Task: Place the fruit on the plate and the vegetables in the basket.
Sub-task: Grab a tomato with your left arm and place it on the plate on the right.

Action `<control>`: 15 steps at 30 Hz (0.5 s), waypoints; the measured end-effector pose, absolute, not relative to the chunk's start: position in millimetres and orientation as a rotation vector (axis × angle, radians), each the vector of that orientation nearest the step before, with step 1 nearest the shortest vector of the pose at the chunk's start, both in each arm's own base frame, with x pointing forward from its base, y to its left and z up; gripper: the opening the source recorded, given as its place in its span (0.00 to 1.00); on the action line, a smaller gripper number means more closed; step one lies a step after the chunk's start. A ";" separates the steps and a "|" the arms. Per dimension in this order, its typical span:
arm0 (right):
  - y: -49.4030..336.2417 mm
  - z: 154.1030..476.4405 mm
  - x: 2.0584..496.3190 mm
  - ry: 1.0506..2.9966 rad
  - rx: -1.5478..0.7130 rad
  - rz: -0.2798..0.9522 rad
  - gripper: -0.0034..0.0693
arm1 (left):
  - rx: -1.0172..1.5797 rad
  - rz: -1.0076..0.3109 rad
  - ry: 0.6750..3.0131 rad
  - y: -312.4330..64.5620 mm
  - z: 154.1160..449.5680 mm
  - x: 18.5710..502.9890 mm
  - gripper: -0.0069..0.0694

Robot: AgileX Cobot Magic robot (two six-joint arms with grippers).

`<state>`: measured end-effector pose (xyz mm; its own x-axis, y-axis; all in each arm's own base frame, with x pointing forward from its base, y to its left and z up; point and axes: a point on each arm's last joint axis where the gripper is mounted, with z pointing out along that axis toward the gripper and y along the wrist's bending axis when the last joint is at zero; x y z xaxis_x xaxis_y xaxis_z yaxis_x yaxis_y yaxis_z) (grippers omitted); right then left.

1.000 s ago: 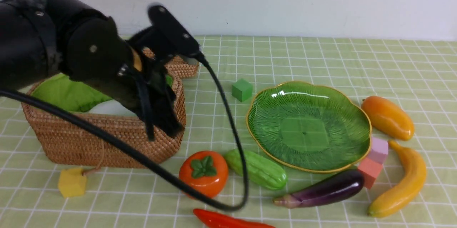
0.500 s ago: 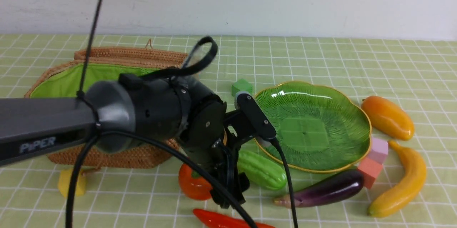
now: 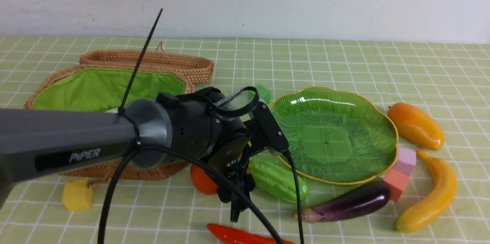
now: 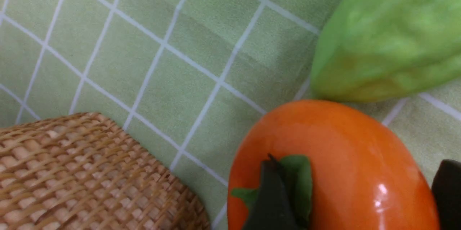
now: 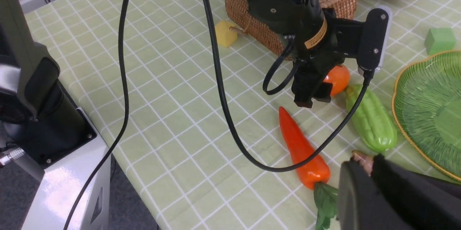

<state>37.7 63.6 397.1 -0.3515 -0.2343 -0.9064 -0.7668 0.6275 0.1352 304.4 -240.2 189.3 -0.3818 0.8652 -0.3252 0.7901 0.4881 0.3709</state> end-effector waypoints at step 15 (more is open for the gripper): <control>63.5 397.7 38.2 1.886 -0.788 0.697 0.15 | 1.314 0.306 2.392 -239.8 216.3 312.3 0.70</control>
